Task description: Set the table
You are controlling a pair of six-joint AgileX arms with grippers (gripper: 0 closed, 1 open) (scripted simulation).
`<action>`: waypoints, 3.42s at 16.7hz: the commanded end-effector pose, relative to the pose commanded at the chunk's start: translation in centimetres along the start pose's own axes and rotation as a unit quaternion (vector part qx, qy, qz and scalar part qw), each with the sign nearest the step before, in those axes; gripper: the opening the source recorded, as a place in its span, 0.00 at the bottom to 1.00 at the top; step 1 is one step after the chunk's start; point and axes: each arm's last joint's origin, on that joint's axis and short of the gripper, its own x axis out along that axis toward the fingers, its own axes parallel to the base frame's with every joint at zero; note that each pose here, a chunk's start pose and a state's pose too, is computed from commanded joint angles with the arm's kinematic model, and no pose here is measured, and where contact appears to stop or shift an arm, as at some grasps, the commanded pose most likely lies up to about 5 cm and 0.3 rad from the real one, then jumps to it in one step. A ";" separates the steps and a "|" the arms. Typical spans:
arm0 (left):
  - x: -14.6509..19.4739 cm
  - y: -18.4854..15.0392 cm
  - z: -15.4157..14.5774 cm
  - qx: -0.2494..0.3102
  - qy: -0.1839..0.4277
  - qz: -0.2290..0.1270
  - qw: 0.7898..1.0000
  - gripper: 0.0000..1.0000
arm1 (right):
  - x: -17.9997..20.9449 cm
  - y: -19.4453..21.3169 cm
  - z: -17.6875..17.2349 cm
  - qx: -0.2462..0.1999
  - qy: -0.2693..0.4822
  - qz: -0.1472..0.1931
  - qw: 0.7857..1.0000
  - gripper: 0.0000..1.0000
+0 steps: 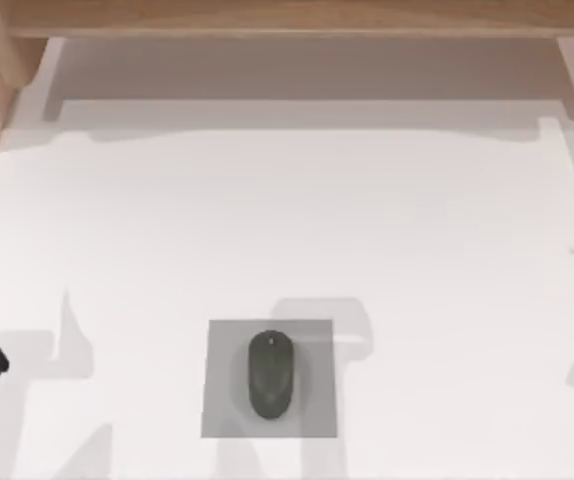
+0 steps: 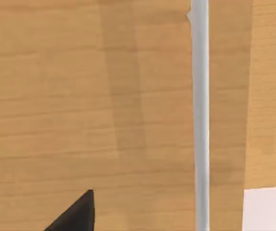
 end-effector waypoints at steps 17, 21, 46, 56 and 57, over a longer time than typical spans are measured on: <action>0.0 0.0 0.0 0.000 0.000 0.000 1.000 1.00 | 1.7 0.4 -3.0 -0.044 0.031 -0.001 0.999 1.00; 0.0 0.0 0.0 0.000 0.000 0.000 1.000 1.00 | 2.3 0.4 -3.1 -0.044 0.031 -0.001 0.999 1.00; 0.0 0.0 0.0 0.000 0.000 0.000 1.000 1.00 | 2.8 0.5 -3.1 -0.041 0.032 0.003 0.999 0.00; 0.0 0.0 0.0 0.000 0.000 0.000 1.000 1.00 | 8.6 0.5 -2.9 -0.042 0.032 0.001 0.999 0.00; 0.0 0.0 0.0 0.000 0.000 0.000 1.000 1.00 | 8.4 0.5 -3.0 -0.040 0.034 0.002 0.999 0.00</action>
